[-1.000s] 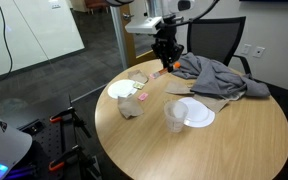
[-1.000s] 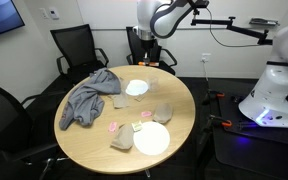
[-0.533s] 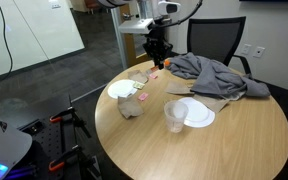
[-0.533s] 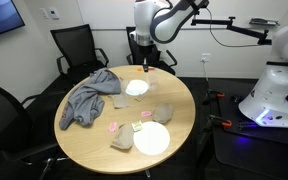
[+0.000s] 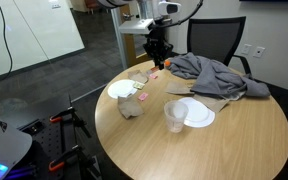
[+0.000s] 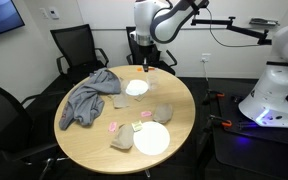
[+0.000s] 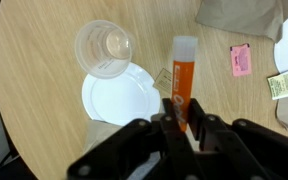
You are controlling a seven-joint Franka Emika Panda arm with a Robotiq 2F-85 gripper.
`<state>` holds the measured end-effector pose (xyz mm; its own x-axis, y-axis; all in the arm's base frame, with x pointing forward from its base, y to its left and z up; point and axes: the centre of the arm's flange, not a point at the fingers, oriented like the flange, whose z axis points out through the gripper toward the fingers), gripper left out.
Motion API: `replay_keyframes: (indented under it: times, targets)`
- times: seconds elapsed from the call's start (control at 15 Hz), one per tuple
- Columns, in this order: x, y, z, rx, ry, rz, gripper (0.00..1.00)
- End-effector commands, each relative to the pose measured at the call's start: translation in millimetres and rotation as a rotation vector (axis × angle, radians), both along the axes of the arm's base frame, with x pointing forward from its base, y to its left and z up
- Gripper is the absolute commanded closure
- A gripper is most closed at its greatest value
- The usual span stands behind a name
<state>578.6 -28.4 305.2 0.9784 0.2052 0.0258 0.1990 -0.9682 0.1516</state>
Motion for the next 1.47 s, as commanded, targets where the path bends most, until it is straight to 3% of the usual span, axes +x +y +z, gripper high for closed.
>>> replay_keyframes:
  times: [0.0, 0.4, 0.73, 1.4]
  targets:
    - [0.0, -1.0, 6.3, -0.057, -0.038, -0.048, 0.95]
    - [1.5, -3.4, 11.9, -0.189, -0.124, -0.224, 0.95]
    - [6.8, 6.7, 11.4, -0.317, -0.28, -0.422, 0.95]
    - [10.7, 33.2, -2.0, -0.487, -0.644, -0.789, 0.95]
